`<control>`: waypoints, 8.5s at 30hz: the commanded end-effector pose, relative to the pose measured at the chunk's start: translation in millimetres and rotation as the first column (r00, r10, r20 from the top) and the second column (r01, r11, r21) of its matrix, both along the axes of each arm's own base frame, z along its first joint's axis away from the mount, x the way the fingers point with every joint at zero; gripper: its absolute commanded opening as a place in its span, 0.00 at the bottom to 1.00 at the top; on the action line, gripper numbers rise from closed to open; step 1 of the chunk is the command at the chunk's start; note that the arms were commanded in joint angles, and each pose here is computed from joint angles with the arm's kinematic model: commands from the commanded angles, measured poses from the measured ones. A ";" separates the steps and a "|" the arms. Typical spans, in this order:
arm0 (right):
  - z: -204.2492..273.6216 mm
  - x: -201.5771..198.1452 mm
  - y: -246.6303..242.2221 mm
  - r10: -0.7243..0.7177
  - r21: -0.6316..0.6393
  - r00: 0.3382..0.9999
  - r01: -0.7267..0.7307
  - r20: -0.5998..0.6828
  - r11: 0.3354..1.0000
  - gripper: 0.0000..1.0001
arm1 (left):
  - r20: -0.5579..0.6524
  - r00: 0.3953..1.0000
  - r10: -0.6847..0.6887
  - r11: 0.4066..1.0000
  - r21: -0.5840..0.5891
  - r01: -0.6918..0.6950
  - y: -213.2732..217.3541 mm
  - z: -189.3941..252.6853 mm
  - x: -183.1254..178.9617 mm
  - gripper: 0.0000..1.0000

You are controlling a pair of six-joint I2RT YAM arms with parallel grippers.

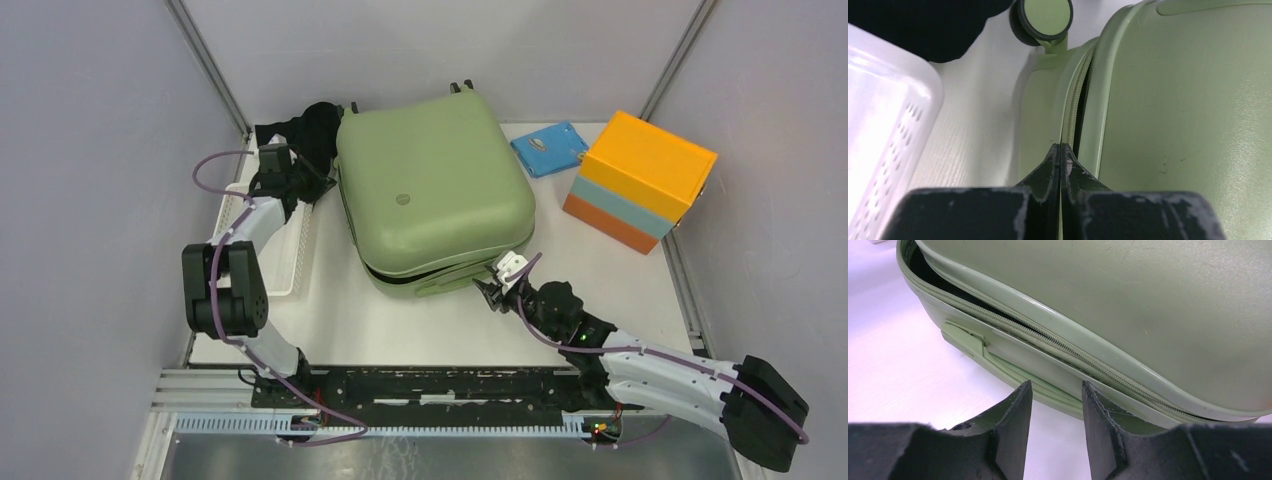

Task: Open, take out, and arrange the luggage
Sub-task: Open the luggage at the center of the board.

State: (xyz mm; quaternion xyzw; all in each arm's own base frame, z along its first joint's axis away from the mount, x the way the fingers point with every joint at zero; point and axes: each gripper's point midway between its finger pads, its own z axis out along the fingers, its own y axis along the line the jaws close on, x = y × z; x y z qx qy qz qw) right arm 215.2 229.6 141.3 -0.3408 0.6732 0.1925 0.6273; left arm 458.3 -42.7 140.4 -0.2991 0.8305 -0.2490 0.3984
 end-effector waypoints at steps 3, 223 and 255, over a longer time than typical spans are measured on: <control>12.5 -1.3 8.9 0.017 0.075 1.000 -0.018 0.016 0.997 0.46 | 0.091 0.992 -0.084 0.995 -0.042 0.088 -15.0 24.2 20.4 0.02; 200.1 31.5 -102.0 -0.694 0.226 0.376 0.758 0.614 0.611 0.58 | 0.533 0.707 -0.465 0.645 -0.343 0.683 -206.1 230.7 -47.8 0.55; 172.4 26.7 -62.0 -0.384 0.032 0.651 0.483 0.654 0.875 0.71 | 0.485 0.703 -0.520 0.672 -0.275 0.687 -208.3 195.7 -61.2 0.56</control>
